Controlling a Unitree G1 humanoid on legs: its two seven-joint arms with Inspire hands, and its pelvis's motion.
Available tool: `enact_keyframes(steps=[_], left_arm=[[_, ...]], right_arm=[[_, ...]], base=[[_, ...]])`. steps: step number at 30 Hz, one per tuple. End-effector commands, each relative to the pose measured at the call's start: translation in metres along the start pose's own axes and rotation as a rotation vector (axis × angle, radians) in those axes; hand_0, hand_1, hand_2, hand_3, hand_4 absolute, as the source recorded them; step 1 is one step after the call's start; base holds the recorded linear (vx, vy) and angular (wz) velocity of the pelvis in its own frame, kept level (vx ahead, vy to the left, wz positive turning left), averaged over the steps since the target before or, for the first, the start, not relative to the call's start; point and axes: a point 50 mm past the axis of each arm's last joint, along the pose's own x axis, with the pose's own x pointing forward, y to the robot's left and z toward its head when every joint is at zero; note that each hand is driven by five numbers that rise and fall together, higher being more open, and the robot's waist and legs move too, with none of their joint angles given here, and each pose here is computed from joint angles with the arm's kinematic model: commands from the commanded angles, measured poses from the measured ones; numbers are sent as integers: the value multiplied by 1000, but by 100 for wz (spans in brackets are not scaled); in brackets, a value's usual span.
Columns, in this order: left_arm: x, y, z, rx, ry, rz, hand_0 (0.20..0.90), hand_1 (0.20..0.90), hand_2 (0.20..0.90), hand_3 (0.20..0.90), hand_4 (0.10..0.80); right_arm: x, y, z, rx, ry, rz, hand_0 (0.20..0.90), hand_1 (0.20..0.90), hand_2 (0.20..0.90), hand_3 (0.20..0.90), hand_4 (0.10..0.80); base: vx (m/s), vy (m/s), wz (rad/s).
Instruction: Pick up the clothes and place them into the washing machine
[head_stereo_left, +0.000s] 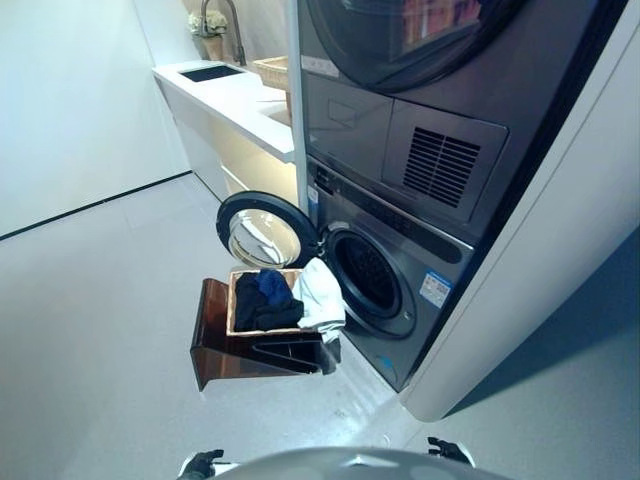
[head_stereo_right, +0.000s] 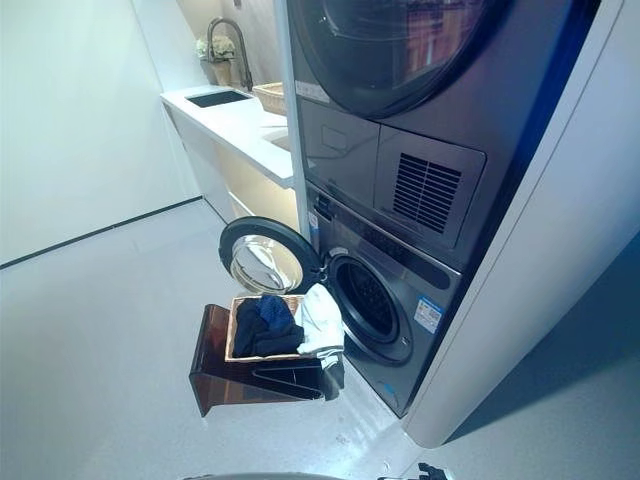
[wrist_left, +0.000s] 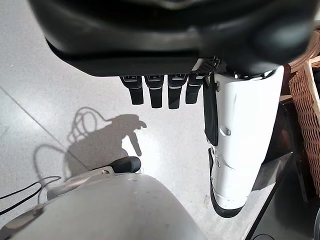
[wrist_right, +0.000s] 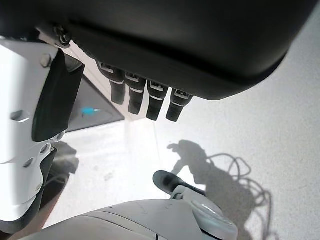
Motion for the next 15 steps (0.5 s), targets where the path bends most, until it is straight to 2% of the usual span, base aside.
enact_keyframes(steps=[1,15], left_arm=[[1,-7,24,-23,-45,-14,900,900,900,900,800],[2,-6,42,-30,-96,2,900,900,900,900,800]], right_arm=[[5,-16,26,6,-42,-66,900,900,900,900,800],[7,-25,38,21,-73,-116,900,900,900,900,800]], base=[[0,0,0],[13,-55,6]])
